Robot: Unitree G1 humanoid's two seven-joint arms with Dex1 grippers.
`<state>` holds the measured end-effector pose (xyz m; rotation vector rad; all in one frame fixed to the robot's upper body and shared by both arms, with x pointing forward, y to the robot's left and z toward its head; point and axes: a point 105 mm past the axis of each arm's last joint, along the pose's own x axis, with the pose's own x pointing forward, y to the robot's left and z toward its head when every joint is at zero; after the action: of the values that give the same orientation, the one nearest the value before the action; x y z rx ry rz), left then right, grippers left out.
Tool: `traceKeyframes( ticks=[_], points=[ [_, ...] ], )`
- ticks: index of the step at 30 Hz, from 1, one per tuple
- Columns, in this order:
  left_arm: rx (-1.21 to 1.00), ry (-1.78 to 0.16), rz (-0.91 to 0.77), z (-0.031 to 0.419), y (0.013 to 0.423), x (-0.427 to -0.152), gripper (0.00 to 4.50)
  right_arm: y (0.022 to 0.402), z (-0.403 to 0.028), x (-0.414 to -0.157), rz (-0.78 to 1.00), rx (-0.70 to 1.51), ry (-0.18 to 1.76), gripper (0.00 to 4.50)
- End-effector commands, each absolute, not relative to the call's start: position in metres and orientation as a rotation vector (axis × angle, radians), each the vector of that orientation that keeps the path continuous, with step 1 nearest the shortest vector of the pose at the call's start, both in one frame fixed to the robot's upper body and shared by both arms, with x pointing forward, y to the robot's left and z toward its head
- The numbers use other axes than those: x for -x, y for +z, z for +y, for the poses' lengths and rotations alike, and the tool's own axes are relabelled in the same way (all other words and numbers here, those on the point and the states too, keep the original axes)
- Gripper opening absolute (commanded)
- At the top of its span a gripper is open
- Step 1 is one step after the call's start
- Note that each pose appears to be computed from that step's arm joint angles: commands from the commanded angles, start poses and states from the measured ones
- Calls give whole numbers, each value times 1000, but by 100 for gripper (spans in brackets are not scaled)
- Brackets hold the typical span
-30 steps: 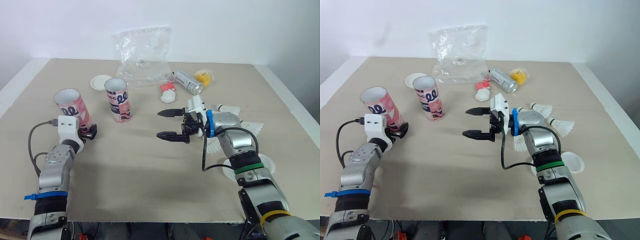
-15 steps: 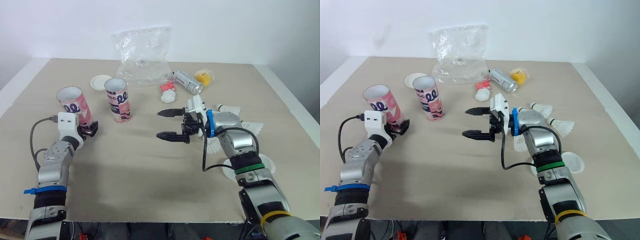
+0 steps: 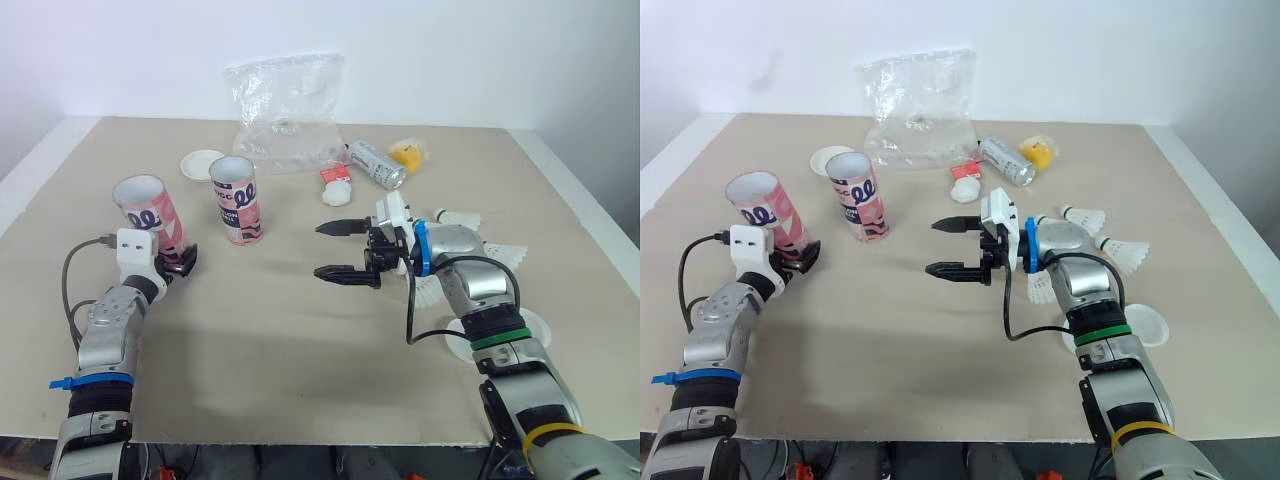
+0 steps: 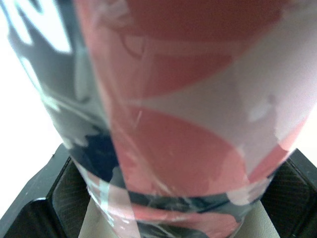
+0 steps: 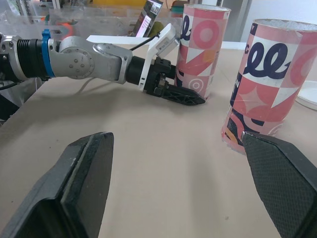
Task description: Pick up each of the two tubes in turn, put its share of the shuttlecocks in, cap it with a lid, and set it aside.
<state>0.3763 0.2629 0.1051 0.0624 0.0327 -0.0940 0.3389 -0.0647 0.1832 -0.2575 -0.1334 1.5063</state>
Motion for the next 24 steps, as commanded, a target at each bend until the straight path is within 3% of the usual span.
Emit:
traceKeyframes(
  ticks=[1, 5, 8, 10, 24],
  points=[
    [-54, -79, -12, 269, 114, -377, 450, 195, -68, -336, -180, 294, 1498, 441],
    [-54, -94, -25, 267, 116, -377, 450, 194, -68, -336, -177, 294, 1497, 441],
    [-55, -88, -38, 268, 119, -378, 371, 194, -68, -335, -176, 295, 1498, 450],
    [-64, -80, -42, 268, 121, -378, 293, 193, -68, -335, -174, 295, 1499, 450],
    [-185, -157, -45, 267, 126, -364, 293, 196, -71, -328, -185, 252, 1478, 450]
  ],
)
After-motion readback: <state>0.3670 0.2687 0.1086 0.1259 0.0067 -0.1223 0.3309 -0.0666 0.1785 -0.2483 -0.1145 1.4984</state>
